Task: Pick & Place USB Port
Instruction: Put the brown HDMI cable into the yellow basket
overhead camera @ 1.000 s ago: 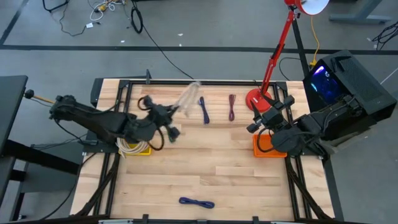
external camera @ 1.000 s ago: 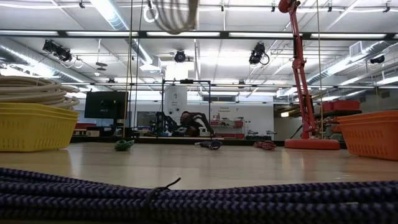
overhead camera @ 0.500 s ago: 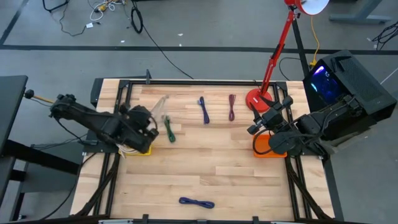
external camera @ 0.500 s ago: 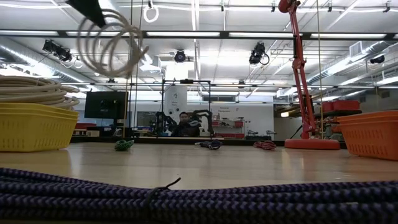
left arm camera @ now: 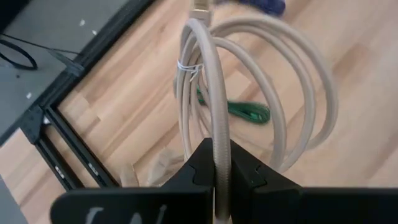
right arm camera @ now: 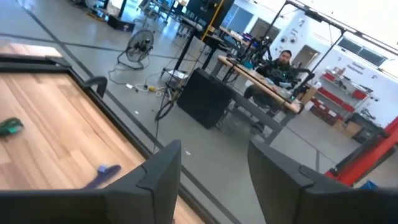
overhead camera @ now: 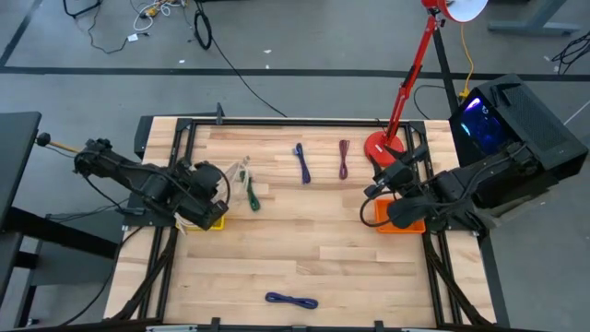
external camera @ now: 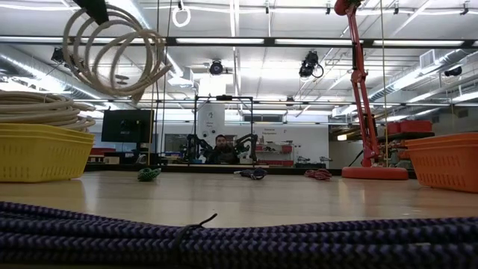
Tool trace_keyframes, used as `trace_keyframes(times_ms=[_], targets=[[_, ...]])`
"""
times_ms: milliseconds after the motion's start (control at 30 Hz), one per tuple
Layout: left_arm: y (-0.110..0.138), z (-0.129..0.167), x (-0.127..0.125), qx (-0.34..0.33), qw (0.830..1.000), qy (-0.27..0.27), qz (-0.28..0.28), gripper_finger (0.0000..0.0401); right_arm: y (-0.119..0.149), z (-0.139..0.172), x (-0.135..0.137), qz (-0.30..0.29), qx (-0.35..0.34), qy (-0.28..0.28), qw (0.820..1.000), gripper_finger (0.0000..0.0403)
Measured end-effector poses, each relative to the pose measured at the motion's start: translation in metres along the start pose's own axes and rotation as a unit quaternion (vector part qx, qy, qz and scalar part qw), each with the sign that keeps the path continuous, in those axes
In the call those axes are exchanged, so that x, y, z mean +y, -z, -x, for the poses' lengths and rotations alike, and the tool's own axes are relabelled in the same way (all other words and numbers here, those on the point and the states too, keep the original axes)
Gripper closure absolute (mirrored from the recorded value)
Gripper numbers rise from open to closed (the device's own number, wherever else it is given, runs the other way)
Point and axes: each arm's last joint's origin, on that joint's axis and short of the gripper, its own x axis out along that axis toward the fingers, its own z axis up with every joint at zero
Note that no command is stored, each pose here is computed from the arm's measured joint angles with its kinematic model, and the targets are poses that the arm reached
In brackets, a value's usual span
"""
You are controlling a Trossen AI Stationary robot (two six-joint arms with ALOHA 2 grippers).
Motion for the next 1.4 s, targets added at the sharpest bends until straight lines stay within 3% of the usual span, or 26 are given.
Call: trace_keyframes(times_ms=[233, 367, 500, 633, 733, 867, 1000, 1233, 1400], targets=[[0.002, 0.002, -0.002, 0.012, 1.0, 0.011, 0.011, 0.0384, 0.016, -0.008, 0.006, -0.002, 0.019, 0.003, 1.0, 0.0218], [0.006, -0.002, -0.003, 0.062, 0.998, 0.023, 0.007, 0.0384, 0.021, -0.01, 0.009, -0.001, 0.029, -0.004, 1.0, 0.0218], [0.008, -0.001, -0.003, 0.071, 0.997, 0.03, 0.011, 0.0384, 0.022, -0.011, 0.009, -0.003, 0.038, -0.014, 0.999, 0.0218], [0.01, 0.0, -0.005, 0.069, 0.997, 0.035, -0.011, 0.0384, 0.022, -0.011, 0.009, -0.012, 0.039, -0.015, 0.999, 0.0218], [0.011, 0.004, -0.002, 0.055, 0.995, 0.045, -0.074, 0.0384, 0.022, -0.011, 0.01, -0.014, 0.043, -0.02, 0.999, 0.0218], [0.013, 0.02, 0.02, -0.016, 0.996, 0.059, -0.063, 0.0384, 0.022, -0.011, 0.01, -0.013, 0.048, -0.028, 0.998, 0.0218], [0.019, 0.041, 0.054, -0.089, 0.991, 0.104, -0.005, 0.0384, 0.023, -0.011, 0.01, -0.012, 0.052, -0.035, 0.998, 0.0218], [0.026, 0.044, 0.078, -0.11, 0.984, 0.131, -0.042, 0.0384, 0.023, -0.012, 0.01, -0.012, 0.054, -0.033, 0.998, 0.0218], [0.039, 0.031, 0.1, -0.11, 0.985, 0.131, -0.03, 0.0384, 0.024, -0.012, 0.01, -0.02, 0.056, -0.035, 0.998, 0.0218]])
